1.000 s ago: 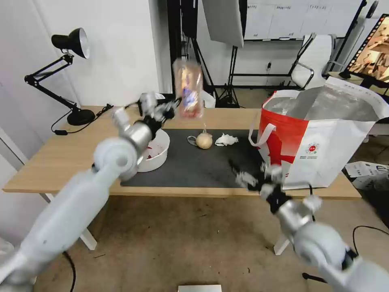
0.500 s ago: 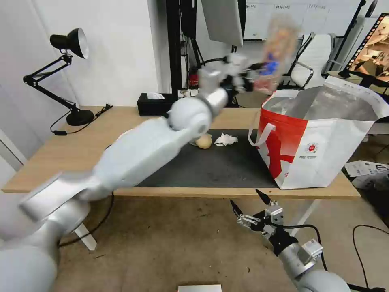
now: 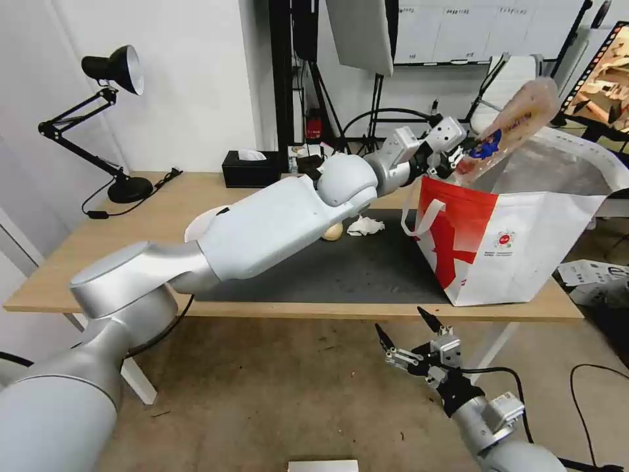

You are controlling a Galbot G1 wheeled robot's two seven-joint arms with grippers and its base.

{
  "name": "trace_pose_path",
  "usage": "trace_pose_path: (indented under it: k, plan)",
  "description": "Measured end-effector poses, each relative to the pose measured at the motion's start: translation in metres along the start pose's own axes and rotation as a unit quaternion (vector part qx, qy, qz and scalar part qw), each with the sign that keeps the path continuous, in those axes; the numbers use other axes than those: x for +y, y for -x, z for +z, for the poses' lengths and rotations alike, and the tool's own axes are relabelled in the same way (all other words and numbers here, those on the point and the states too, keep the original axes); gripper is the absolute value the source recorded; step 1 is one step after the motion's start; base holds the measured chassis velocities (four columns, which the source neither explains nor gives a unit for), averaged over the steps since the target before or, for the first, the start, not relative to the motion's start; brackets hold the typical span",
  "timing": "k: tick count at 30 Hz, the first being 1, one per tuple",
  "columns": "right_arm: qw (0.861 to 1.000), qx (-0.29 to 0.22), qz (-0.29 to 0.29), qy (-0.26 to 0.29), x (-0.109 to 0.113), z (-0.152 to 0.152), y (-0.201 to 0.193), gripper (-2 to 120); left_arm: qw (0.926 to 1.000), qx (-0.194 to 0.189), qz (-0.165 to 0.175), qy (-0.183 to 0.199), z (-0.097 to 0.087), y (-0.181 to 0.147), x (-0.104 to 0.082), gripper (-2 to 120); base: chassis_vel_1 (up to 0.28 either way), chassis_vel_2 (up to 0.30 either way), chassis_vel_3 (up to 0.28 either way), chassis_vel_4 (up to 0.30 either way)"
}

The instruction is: Pick up the trash from the table and place it into the takeout bag.

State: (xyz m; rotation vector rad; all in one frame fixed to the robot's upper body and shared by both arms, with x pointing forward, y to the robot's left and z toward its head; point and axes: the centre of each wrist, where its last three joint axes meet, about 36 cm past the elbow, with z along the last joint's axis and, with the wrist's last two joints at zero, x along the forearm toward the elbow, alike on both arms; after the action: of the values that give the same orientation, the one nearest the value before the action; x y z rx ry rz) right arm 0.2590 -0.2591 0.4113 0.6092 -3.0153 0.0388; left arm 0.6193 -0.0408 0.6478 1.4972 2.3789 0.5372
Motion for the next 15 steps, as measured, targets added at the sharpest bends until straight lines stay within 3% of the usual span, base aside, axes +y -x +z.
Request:
trace_pose_path:
  k: [4,10,15]
  plan:
    - [1.0,0.0,-0.001,0.001,0.0,0.0,0.0,100,0.9999,-0.001,-0.014,0.001,-0.001,0.002,-0.007,2,0.0,0.0,0.0,0.0]
    - [1.0,0.001,-0.003,-0.001,-0.001,0.0,0.0,100,0.9995,-0.005,-0.032,-0.001,-0.003,-0.006,-0.018,28,0.0,0.0,0.0,0.0]
    - [1.0,0.0,-0.003,-0.001,-0.001,-0.001,0.0,100,0.9993,-0.006,-0.035,-0.005,-0.003,-0.01,-0.018,36,0.0,0.0,0.0,0.0]
